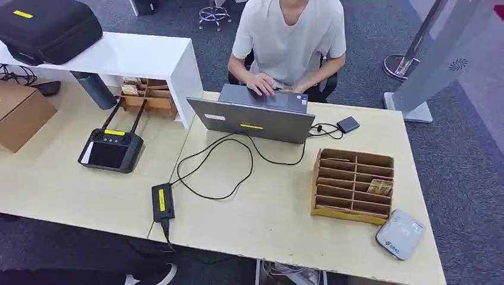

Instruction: Pass the card to the sensor for recognition and then transmit it.

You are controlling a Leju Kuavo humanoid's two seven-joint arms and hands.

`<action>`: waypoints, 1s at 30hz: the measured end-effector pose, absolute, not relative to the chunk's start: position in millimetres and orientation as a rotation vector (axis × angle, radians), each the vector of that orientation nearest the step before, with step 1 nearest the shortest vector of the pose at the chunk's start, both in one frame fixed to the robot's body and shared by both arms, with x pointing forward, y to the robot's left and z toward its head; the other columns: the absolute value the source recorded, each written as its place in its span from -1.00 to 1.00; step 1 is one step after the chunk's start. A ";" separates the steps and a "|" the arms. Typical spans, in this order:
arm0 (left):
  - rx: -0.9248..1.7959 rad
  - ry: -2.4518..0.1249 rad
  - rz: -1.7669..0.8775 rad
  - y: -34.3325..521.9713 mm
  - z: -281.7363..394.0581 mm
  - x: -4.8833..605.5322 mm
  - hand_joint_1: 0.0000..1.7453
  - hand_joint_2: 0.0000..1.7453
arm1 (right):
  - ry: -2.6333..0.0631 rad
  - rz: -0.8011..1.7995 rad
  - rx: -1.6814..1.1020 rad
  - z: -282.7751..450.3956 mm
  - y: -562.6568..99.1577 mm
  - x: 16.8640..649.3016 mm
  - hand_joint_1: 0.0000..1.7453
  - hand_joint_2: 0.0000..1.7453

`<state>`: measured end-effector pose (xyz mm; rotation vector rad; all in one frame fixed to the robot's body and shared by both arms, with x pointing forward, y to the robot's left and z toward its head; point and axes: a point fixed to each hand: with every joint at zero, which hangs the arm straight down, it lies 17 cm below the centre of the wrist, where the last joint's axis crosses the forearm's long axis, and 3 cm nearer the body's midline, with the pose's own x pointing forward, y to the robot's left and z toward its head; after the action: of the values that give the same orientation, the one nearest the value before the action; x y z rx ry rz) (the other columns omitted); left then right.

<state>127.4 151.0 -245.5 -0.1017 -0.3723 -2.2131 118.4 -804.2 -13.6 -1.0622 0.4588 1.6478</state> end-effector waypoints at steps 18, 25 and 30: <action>-0.123 -0.348 -2.178 143.2 -242.9 125.3 -1.00 1.00 | 0.365 1.480 -0.533 -199.2 -621.8 20.7 -1.00 1.00; -0.133 -0.340 -2.157 141.1 -242.0 124.5 -1.00 1.00 | 0.334 1.301 -0.343 -238.4 -520.8 19.1 -1.00 1.00; -0.129 -0.336 -2.155 141.4 -242.0 124.7 -1.00 1.00 | 0.325 1.276 -0.311 -243.5 -502.7 19.0 -1.00 1.00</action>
<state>124.7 141.4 -242.0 -0.1291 -0.3357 -2.1552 19.0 -502.7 -243.5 -0.3110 0.3254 1.2760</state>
